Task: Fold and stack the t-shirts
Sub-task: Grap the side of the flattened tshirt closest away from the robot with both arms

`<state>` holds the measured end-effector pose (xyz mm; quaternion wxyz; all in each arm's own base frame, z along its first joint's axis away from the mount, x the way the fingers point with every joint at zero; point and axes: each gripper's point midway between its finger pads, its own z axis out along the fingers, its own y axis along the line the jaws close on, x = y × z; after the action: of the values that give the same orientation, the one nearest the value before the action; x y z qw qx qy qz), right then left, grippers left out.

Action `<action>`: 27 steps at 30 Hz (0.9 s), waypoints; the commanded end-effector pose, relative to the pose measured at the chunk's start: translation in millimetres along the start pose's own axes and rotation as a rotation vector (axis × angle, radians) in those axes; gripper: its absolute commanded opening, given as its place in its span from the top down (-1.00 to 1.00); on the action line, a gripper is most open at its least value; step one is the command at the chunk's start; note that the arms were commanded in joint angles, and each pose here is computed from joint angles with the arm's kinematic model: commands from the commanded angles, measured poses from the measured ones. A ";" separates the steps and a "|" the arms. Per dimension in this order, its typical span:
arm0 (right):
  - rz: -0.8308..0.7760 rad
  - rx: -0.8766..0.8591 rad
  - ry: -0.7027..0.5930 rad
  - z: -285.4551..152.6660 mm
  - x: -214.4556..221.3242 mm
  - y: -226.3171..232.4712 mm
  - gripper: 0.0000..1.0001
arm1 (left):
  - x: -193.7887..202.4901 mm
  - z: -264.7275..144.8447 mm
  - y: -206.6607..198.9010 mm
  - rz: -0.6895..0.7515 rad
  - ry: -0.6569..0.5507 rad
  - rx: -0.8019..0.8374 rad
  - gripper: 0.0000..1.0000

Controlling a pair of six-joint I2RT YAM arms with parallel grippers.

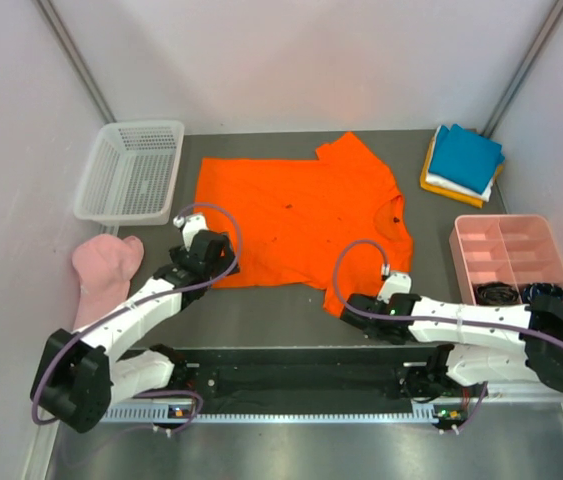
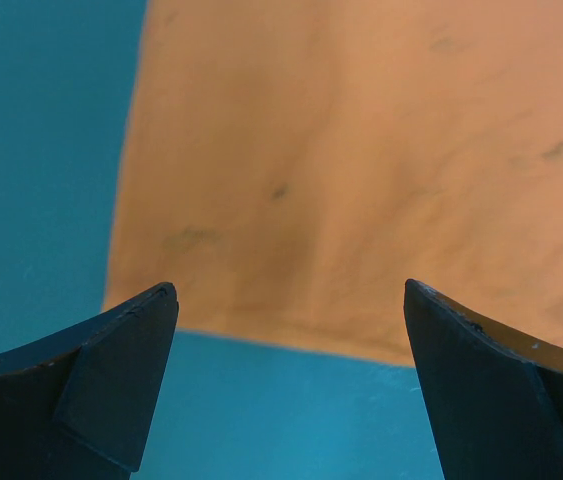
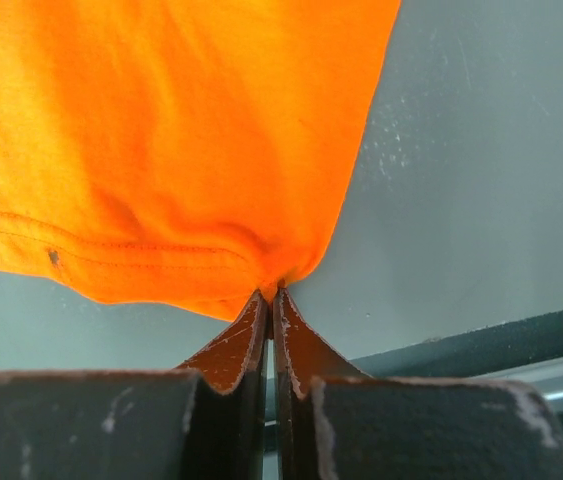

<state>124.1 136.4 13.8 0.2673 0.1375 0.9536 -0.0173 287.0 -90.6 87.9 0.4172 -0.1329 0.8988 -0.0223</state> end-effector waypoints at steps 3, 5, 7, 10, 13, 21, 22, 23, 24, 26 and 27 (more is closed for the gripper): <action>-0.018 -0.062 -0.002 4.9 3.1 19.9 1.00 | 19.7 -12.6 46.3 -0.146 -0.022 -0.176 -0.98; -0.022 -0.063 -0.003 5.7 3.1 20.2 1.00 | 25.6 -15.6 49.9 -0.193 -0.021 -0.178 -0.98; -0.025 -0.072 -0.003 5.8 3.3 22.7 1.00 | 34.9 -16.4 57.2 -0.224 -0.014 -0.196 -0.98; -0.027 -0.085 0.003 6.3 4.5 27.1 1.00 | 31.0 -18.6 66.4 -0.243 -0.065 -0.223 -0.98; -0.032 -0.081 0.009 7.7 6.3 26.7 1.00 | 28.2 -16.8 67.7 -0.238 -0.083 -0.230 -0.98; -0.031 -0.086 0.012 7.2 7.1 26.4 1.00 | 37.9 -7.2 69.2 -0.264 -0.019 -0.236 -0.98; -0.030 -0.086 0.012 7.3 7.2 26.1 1.00 | 40.5 -5.0 69.3 -0.285 0.002 -0.224 -0.98; -0.028 -0.085 0.012 7.4 6.9 25.9 1.00 | 40.6 -3.3 68.3 -0.294 0.004 -0.216 -0.98; -0.031 -0.083 0.012 7.7 7.4 24.7 1.00 | 42.6 -2.1 69.5 -0.298 0.008 -0.216 -0.98; -0.030 -0.082 0.011 7.7 7.1 24.4 1.00 | 43.4 -1.1 71.4 -0.302 0.009 -0.223 -0.98; -0.031 -0.083 0.013 7.5 7.6 24.5 1.00 | 43.0 -0.6 71.6 -0.305 0.009 -0.223 -0.97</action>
<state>133.1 147.7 14.5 0.2814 0.1067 0.9536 -0.0080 239.2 -29.0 47.8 0.3862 -0.3019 0.8710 0.0326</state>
